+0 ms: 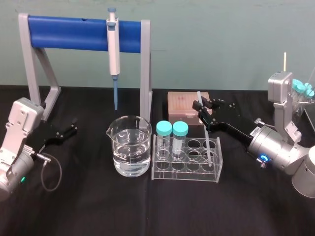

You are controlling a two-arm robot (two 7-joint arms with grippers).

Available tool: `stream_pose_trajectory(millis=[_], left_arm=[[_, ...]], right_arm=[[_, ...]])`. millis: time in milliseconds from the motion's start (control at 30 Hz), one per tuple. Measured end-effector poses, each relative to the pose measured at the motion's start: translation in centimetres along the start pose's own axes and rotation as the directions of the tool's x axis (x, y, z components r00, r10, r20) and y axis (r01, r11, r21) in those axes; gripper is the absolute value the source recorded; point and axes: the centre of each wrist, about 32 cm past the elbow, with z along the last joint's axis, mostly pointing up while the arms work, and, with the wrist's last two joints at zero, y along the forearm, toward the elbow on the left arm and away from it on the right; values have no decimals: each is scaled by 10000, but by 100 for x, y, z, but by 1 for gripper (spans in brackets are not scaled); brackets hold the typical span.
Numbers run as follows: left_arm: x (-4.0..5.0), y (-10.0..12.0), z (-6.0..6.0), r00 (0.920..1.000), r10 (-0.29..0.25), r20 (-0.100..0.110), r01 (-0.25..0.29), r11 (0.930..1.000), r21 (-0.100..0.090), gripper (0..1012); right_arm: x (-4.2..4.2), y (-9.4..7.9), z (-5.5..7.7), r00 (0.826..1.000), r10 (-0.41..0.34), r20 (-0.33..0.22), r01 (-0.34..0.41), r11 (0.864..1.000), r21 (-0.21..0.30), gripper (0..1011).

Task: Pick up the stirring rod with one hand, then place it down.

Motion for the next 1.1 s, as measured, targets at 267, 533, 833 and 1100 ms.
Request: stream_pose_trajectory(millis=[267, 533, 833, 1100], left_arm=[[0, 0, 0, 10000, 1, -1, -1, 10000, 1, 1000], [0, 0, 0, 10000, 0, -1, 0, 10000, 1, 1000], [0, 0, 0, 10000, 0, -1, 0, 10000, 1, 1000], [0, 0, 0, 10000, 0, -1, 0, 10000, 1, 1000]], right_arm=[[2, -1, 0, 10000, 1, -5, -1, 10000, 14, 433], [2, -1, 0, 10000, 6, -8, -6, 10000, 25, 673], [2, -1, 0, 10000, 7, -13, -7, 10000, 28, 925], [3, -1, 0, 10000, 4, -14, -4, 10000, 30, 1000]])
